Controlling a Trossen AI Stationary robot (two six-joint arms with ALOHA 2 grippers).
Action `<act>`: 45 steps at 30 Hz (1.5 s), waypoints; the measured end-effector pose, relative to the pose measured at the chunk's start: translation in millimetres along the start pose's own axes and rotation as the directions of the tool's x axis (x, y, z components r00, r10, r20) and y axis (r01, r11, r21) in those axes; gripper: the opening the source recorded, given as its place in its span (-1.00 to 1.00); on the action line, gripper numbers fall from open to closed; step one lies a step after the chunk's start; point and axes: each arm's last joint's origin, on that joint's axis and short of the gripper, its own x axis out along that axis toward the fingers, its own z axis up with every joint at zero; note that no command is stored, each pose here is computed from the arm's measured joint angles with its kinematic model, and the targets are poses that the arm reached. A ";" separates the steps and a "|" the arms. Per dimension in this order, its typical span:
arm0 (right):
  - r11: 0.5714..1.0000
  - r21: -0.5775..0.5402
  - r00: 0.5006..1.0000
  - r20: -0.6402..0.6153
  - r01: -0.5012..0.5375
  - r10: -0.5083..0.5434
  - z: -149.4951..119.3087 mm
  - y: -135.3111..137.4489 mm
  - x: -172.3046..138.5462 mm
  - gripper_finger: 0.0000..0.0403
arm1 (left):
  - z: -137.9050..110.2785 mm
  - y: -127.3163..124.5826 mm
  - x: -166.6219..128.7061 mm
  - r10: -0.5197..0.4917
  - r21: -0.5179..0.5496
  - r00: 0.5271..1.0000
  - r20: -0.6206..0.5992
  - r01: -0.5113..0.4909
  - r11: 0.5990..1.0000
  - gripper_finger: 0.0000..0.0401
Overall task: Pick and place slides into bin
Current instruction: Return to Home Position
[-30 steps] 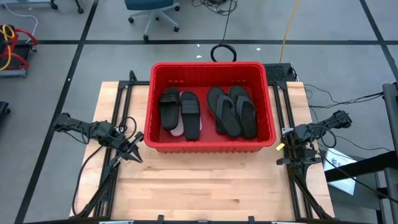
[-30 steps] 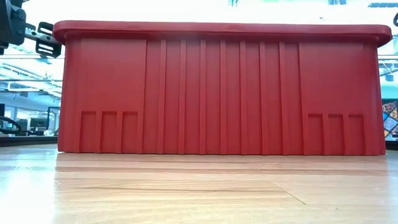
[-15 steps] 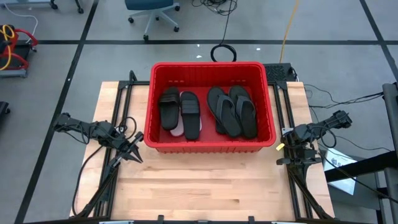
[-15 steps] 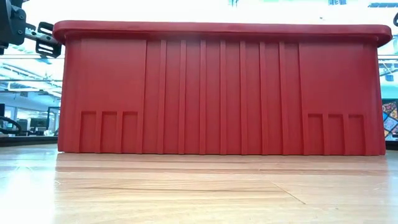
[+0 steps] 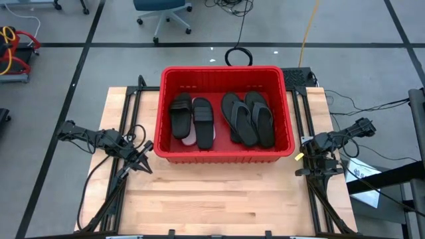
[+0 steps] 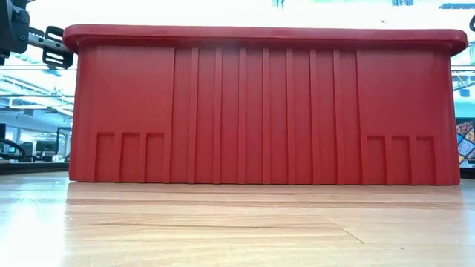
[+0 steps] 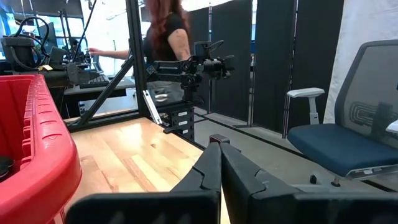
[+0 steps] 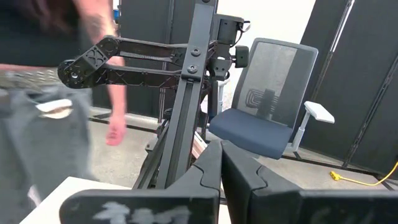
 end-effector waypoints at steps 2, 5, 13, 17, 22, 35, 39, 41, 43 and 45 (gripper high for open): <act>1.000 0.000 1.000 0.000 0.000 0.000 0.1 0.0 0.0 -1.00 | 0.0 0.0 0.0 0.000 0.000 1.000 0.000 0.000 1.000 -0.99; 1.000 0.000 1.000 0.000 0.000 0.000 0.0 0.0 0.0 -1.00 | 0.0 0.0 0.0 0.000 0.000 1.000 0.000 0.000 1.000 -0.95; 1.000 0.000 1.000 0.000 0.000 0.000 0.0 0.0 0.0 -1.00 | 0.0 0.0 0.0 0.000 0.000 1.000 0.000 0.000 1.000 -0.86; 1.000 0.000 1.000 0.000 0.000 0.000 0.1 0.0 0.0 -1.00 | 0.0 0.0 0.0 0.000 0.000 1.000 0.000 0.000 1.000 -0.89; 1.000 0.000 1.000 0.000 0.000 0.000 0.0 0.0 0.0 -1.00 | 0.0 0.0 0.0 0.000 0.000 1.000 0.000 0.000 1.000 -0.97; 1.000 0.001 1.000 0.000 0.000 0.000 -0.1 0.0 0.0 -1.00 | 0.0 0.0 0.0 0.000 0.000 1.000 0.000 0.000 1.000 -0.86; 1.000 0.001 1.000 0.000 0.000 0.000 -0.1 0.0 0.0 -1.00 | 0.0 0.0 0.0 0.000 0.000 1.000 0.000 0.000 1.000 -0.87; 1.000 0.000 1.000 0.000 0.000 0.000 0.1 0.0 0.0 -1.00 | 0.0 0.0 0.0 0.000 0.000 1.000 0.000 0.000 1.000 -0.89; 1.000 0.000 1.000 0.000 0.000 0.000 0.0 0.0 0.0 -1.00 | 0.0 0.0 0.0 0.000 0.000 1.000 0.000 0.000 1.000 -0.92; 1.000 0.000 1.000 0.000 0.000 0.000 -0.1 0.0 0.0 -1.00 | 0.0 0.0 0.0 0.000 0.000 1.000 0.000 0.000 1.000 -0.95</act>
